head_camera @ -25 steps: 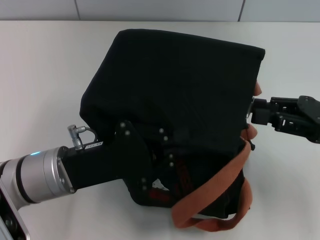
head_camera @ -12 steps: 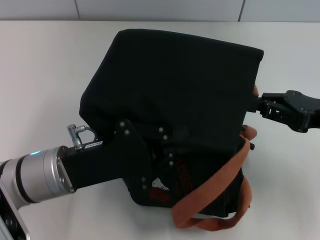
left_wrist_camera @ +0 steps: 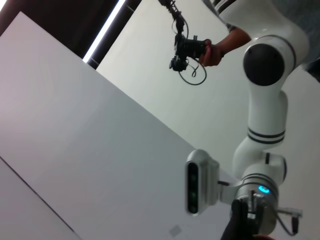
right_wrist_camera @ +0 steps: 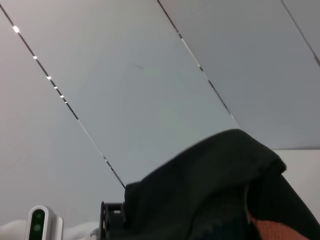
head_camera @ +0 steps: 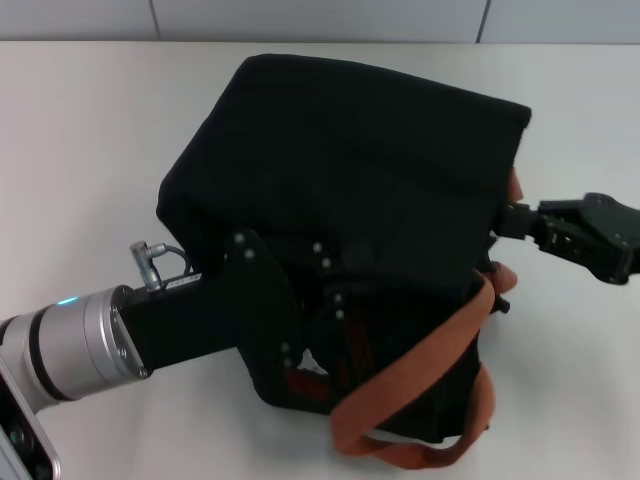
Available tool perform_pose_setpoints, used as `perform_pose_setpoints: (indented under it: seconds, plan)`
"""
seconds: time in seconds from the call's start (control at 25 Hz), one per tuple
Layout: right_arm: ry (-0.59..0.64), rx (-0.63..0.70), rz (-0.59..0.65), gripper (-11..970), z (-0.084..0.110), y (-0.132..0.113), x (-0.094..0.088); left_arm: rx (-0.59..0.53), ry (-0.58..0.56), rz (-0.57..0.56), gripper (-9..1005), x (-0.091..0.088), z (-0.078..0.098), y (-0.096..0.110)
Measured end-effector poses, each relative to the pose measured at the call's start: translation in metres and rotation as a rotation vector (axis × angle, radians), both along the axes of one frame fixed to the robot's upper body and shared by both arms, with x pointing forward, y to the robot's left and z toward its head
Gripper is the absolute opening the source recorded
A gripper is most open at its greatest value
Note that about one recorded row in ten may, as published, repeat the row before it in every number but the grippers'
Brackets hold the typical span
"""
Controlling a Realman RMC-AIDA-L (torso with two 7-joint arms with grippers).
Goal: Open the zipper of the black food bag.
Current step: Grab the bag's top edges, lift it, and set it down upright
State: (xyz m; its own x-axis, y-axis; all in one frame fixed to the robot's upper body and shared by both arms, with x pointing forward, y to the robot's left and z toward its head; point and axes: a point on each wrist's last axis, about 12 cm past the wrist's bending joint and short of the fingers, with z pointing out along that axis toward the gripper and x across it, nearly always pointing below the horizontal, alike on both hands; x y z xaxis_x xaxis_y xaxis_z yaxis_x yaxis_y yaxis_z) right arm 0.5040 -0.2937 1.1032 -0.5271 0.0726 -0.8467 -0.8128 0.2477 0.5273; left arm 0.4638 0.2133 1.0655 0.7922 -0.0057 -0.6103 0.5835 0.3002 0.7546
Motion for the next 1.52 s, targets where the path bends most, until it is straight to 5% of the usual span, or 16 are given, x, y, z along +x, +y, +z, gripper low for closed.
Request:
perform_pose_setpoints:
  seconds: [1.12,1.52]
  plan:
    - [0.055,-0.094,0.01,9,-0.02,-0.007,-0.017,-0.038,0.03,0.037,93,0.007,0.004,-0.001]
    - [-0.133,-0.077,0.041,124,-0.01,-0.002,-0.017,-0.038,0.031,0.034,93,0.006,0.003,-0.001]
